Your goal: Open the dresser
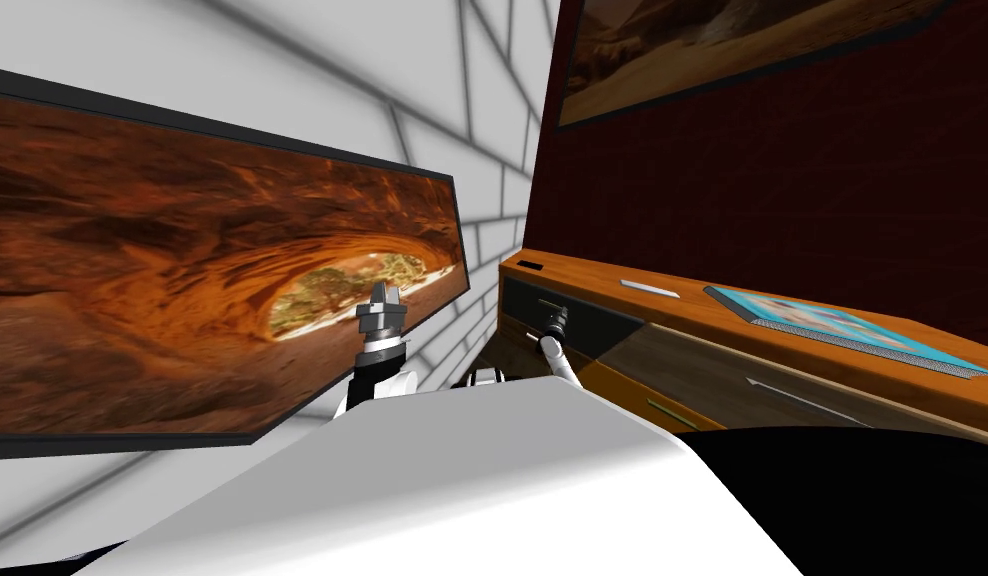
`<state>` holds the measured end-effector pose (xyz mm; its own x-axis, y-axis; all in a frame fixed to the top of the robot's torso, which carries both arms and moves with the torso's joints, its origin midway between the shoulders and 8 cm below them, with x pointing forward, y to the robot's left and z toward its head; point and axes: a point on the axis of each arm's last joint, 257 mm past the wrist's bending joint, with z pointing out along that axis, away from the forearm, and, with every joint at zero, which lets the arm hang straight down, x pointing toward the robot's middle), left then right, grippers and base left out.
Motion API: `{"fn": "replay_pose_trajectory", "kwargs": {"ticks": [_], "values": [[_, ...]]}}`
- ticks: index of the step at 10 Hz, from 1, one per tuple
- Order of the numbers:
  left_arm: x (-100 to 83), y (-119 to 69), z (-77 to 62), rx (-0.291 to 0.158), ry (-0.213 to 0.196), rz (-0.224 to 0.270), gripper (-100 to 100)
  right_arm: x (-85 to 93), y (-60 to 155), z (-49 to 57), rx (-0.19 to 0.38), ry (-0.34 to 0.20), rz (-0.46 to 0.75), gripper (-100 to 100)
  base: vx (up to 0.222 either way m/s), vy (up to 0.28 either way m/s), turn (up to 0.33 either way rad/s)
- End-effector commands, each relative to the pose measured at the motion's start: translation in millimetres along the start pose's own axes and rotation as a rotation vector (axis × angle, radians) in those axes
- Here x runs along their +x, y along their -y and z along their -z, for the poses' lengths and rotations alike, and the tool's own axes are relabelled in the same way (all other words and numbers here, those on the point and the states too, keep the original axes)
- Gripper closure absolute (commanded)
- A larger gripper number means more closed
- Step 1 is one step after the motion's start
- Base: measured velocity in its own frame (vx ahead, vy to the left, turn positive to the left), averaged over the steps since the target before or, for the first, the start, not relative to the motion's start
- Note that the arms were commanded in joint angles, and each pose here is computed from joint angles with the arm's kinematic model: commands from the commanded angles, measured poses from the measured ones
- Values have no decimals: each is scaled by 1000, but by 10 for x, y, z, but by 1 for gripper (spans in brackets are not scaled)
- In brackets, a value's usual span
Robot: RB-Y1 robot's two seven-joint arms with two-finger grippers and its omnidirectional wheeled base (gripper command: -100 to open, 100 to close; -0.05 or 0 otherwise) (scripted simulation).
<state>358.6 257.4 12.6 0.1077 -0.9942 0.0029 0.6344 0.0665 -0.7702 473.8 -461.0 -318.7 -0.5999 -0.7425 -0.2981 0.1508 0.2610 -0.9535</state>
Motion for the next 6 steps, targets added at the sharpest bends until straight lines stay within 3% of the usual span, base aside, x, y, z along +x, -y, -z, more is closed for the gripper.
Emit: {"fn": "replay_pose_trajectory", "kwargs": {"ticks": [1, 3, 6], "values": [[5, -21, 12, -6, -1, 1, 0, 56, 36, 6, 31, -10, 84, -100, 34, 13, 11], [16, -59, 36, -17, -4, 2, 0, 59, 39, 3, 35, -10, 95, -100, 15, 7, 4], [28, -69, 42, -20, -6, 4, 0, 177, 103, -196, 46, -53, 97, -100, -30, -38, 143]]}}
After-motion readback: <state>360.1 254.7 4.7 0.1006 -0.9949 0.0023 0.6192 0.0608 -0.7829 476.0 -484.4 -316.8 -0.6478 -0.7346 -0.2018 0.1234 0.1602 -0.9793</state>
